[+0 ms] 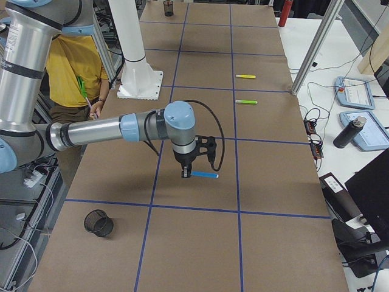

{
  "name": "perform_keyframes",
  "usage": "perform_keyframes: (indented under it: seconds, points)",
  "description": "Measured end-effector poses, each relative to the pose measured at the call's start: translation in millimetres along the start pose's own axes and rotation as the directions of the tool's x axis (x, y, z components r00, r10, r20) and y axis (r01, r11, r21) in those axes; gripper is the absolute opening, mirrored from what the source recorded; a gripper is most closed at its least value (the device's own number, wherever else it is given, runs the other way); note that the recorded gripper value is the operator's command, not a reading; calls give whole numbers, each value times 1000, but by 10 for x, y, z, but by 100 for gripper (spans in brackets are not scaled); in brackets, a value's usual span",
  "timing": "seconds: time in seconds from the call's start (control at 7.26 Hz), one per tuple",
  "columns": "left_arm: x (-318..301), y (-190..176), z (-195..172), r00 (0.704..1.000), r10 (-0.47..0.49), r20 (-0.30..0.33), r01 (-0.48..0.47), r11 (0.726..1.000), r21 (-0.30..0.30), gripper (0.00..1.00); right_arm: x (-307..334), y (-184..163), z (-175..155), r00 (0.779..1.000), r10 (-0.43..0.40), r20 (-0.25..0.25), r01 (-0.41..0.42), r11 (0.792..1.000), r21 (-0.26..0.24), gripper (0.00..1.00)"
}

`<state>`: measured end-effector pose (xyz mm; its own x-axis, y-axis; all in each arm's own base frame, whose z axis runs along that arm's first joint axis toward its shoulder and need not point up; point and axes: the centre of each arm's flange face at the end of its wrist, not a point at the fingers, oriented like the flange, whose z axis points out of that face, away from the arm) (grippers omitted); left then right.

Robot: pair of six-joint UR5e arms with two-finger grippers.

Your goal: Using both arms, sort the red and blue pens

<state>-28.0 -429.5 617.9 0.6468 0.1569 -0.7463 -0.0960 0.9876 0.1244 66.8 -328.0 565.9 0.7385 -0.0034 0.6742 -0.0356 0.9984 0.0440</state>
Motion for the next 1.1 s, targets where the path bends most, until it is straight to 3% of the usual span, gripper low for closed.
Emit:
perform_keyframes:
  seconds: [0.14,0.28,0.41,0.55,0.69,0.83,0.96,1.1]
  points:
    - [19,-11,-10,1000,4,-4,-4,1000,2,100,252,475,39,999,44,8,-44,999,-26,0]
    - [35,-26,-21,1000,7,-5,-7,1000,5,100,447,974,106,991,120,50,-117,992,-55,0]
    - [51,-39,-34,1000,11,-6,-11,1000,8,100,583,1448,176,969,222,112,-214,974,-77,0]
    - [67,-47,-48,1000,14,-6,-14,1000,11,100,688,1884,235,925,342,169,-330,939,-93,0]
    - [78,-51,-57,1000,17,-6,-17,1000,13,100,771,2228,276,861,463,213,-451,886,-106,0]
    - [91,-55,-66,1000,21,-5,-20,1000,15,100,842,2528,306,764,593,255,-583,803,-124,0]
    - [109,-62,-76,1000,25,-5,-25,1000,17,100,887,2755,321,643,706,297,-697,700,-155,0]
    - [135,-69,-87,1000,31,-6,-31,999,19,100,912,2933,310,500,796,340,-789,581,-199,0]
